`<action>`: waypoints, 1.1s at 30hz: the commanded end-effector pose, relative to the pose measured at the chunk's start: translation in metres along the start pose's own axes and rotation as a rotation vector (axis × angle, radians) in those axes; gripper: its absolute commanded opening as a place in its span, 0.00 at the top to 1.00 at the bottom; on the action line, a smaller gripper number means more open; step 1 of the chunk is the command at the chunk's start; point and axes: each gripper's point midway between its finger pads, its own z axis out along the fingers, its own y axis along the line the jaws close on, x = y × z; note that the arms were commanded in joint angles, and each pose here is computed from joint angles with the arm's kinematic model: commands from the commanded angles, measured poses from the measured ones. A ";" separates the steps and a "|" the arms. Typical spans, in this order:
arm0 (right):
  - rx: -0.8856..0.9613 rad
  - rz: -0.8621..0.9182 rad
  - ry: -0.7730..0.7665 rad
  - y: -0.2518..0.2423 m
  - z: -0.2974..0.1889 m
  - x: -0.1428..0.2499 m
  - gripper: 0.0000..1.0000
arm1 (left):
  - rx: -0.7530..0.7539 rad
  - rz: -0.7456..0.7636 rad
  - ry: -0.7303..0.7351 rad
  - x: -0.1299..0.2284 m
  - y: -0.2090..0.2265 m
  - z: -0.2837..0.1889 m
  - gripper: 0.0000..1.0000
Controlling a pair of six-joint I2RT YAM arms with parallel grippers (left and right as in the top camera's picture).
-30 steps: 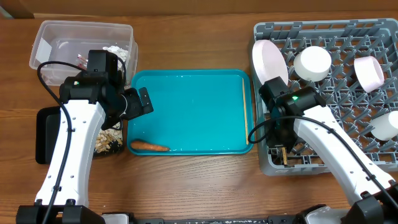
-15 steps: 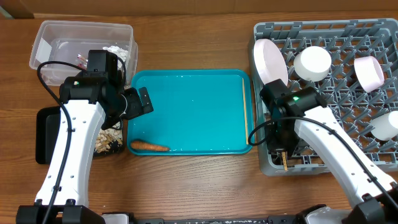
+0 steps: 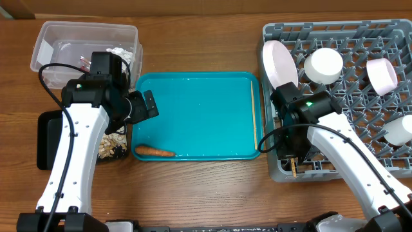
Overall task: Sort waste into correct bins and load items into the dishwasher
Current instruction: 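Move the chopstick to the rack edge and insert it upright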
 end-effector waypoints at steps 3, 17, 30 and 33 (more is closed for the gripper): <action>-0.025 -0.018 -0.025 0.002 -0.004 -0.002 0.96 | -0.010 0.016 0.007 0.001 0.001 0.003 0.01; -0.051 -0.020 -0.126 0.011 -0.002 -0.031 0.90 | -0.010 0.016 0.009 0.001 0.001 0.003 0.00; -0.009 -0.029 -0.010 0.001 0.000 -0.003 0.90 | -0.010 0.016 0.008 0.001 0.001 0.003 0.00; 0.009 -0.028 -0.019 -0.002 0.000 -0.005 0.90 | -0.010 0.016 0.008 0.001 0.001 0.003 0.00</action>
